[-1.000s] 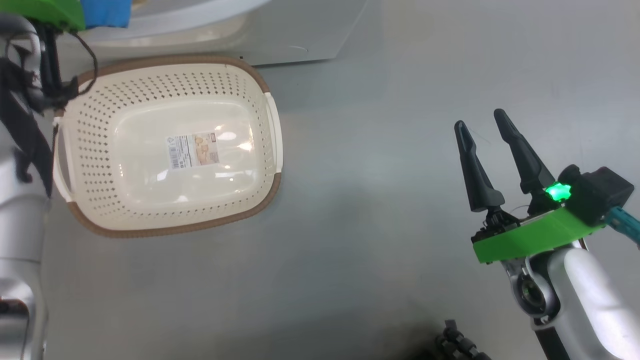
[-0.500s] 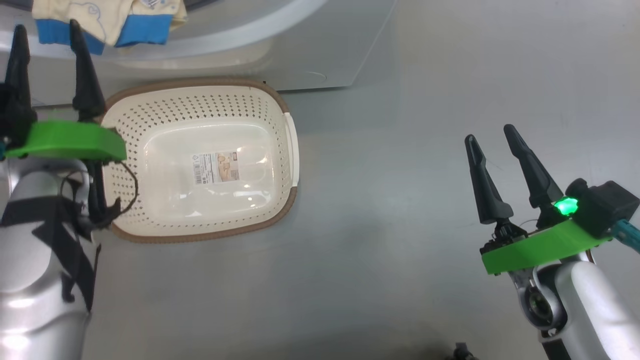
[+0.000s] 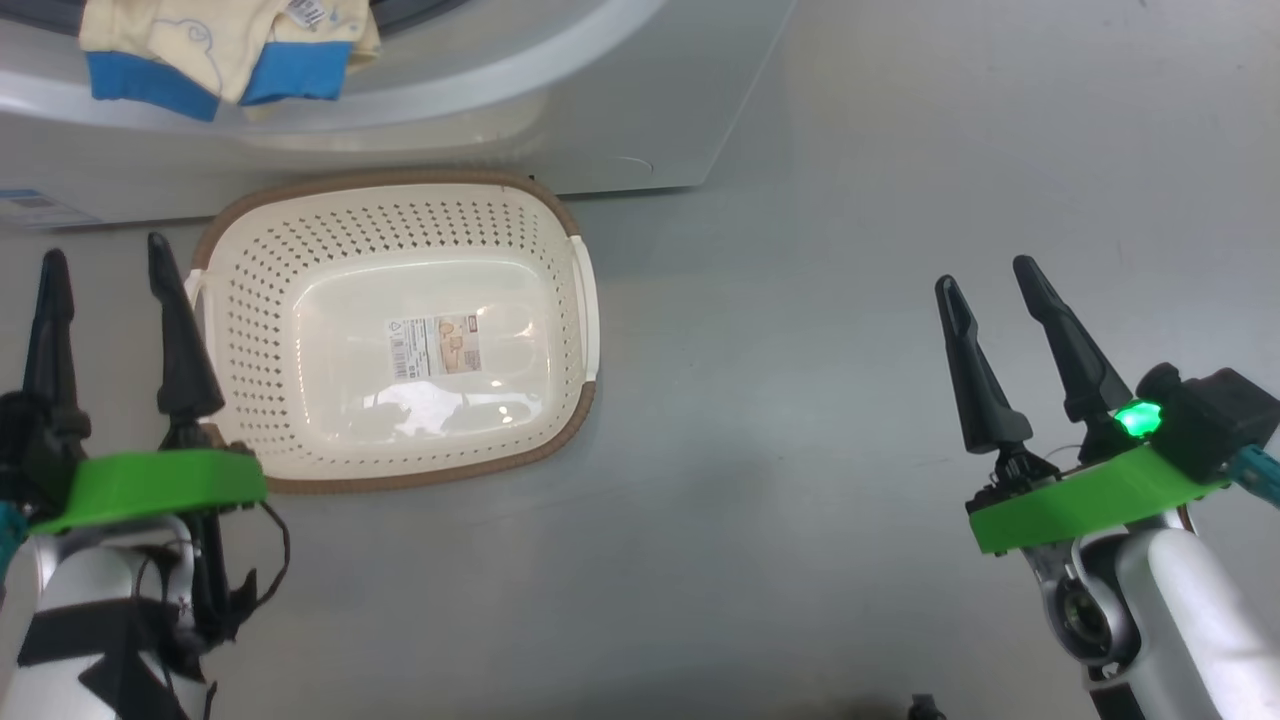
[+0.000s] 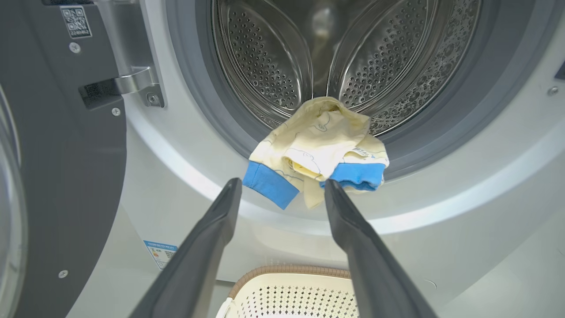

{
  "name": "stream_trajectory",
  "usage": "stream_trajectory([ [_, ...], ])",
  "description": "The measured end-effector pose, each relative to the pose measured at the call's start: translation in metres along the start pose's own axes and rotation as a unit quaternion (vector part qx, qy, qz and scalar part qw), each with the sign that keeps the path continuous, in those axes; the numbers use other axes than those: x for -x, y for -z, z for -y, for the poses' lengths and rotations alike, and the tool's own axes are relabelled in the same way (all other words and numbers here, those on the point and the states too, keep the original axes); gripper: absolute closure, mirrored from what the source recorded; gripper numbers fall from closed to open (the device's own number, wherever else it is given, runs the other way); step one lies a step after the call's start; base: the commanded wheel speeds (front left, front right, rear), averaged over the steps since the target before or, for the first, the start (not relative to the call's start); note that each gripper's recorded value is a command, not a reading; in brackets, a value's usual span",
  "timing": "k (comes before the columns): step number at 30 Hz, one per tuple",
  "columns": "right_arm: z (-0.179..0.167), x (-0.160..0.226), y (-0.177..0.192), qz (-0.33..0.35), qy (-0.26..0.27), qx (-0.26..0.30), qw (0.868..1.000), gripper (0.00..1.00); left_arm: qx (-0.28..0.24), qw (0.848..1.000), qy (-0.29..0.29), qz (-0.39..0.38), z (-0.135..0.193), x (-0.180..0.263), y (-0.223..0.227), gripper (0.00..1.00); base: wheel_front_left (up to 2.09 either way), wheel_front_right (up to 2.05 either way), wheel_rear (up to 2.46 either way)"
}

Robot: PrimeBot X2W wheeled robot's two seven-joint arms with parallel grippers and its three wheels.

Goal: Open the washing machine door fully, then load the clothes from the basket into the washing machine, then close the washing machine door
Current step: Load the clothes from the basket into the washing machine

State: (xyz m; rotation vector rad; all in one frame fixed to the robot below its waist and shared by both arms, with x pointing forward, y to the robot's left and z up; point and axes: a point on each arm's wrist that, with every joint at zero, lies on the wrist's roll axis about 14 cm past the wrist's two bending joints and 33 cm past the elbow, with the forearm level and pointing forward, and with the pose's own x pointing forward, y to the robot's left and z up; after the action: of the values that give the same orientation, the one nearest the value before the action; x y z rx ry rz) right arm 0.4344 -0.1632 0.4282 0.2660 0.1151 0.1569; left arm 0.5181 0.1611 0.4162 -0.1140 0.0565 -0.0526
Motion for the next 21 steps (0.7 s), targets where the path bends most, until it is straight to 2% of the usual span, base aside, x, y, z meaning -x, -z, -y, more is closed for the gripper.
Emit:
stream_trajectory([
  [11, 0.0, -0.001, -0.002, 0.003, -0.001, 0.002, 1.0, 0.0, 0.004, 1.0, -0.024, -0.014, -0.006, 0.038, 0.004, 0.0, 0.0, 0.0, 0.0],
  [21, 0.002, 0.002, -0.003, 0.003, 0.002, 0.003, 1.0, 0.0, 0.015, 0.999, -0.044, -0.011, -0.008, 0.052, 0.0, 0.0, 0.0, 0.0, 0.0],
])
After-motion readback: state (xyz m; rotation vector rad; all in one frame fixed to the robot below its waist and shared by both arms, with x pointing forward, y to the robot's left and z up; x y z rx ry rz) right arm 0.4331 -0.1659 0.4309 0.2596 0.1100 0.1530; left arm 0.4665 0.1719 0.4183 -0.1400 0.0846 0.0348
